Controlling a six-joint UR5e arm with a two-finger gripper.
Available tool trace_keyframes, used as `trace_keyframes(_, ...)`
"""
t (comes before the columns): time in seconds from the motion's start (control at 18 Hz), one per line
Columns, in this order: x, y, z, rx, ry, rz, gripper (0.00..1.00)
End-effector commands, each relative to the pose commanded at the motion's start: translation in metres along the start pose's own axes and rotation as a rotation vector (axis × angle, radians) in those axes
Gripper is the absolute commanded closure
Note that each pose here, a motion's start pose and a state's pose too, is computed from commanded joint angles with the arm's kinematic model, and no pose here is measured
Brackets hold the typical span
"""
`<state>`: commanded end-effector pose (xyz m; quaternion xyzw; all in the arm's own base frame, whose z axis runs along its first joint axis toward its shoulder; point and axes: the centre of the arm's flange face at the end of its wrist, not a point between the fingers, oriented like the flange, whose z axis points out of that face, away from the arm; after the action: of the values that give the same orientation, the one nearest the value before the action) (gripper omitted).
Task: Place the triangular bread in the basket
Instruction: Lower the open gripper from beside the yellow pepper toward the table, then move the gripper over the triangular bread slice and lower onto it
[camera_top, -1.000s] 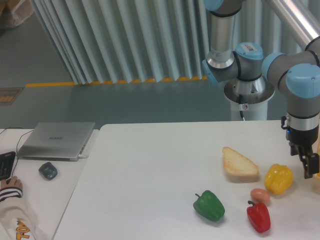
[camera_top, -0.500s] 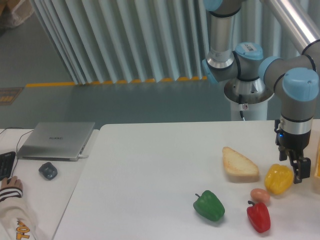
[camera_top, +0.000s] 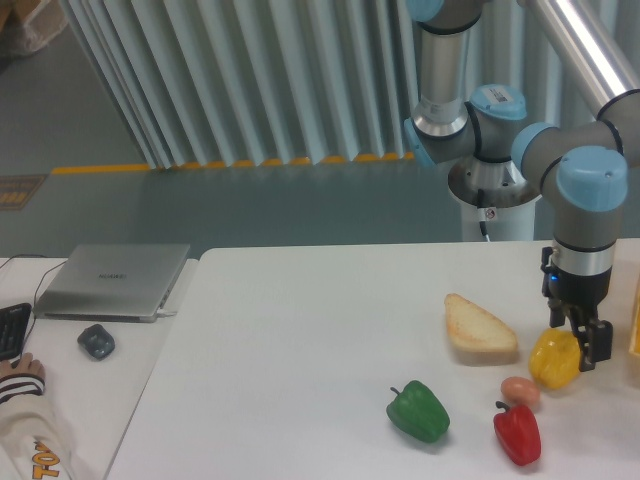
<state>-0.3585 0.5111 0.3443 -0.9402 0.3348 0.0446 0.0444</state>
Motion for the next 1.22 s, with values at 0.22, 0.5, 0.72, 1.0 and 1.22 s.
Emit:
trace_keyframes(0.22, 0.022, -0.044, 0.008, -0.030, 0.032, 0.013, 0.00)
trace_keyframes(0.5, 0.053, -0.088, 0.022, -0.127, 0.105, 0.144, 0.00)
trace_keyframes(0.72, 0.071, -0.102, 0.034, -0.203, 0.164, 0.290, 0.00)
trace_keyframes(1.0, 0.068, -0.093, 0.041, -0.268, 0.186, 0.433, 0.00)
trace_keyframes(1.22, 0.066, -0.092, 0.064, -0.270, 0.220, 0.435, 0.00)
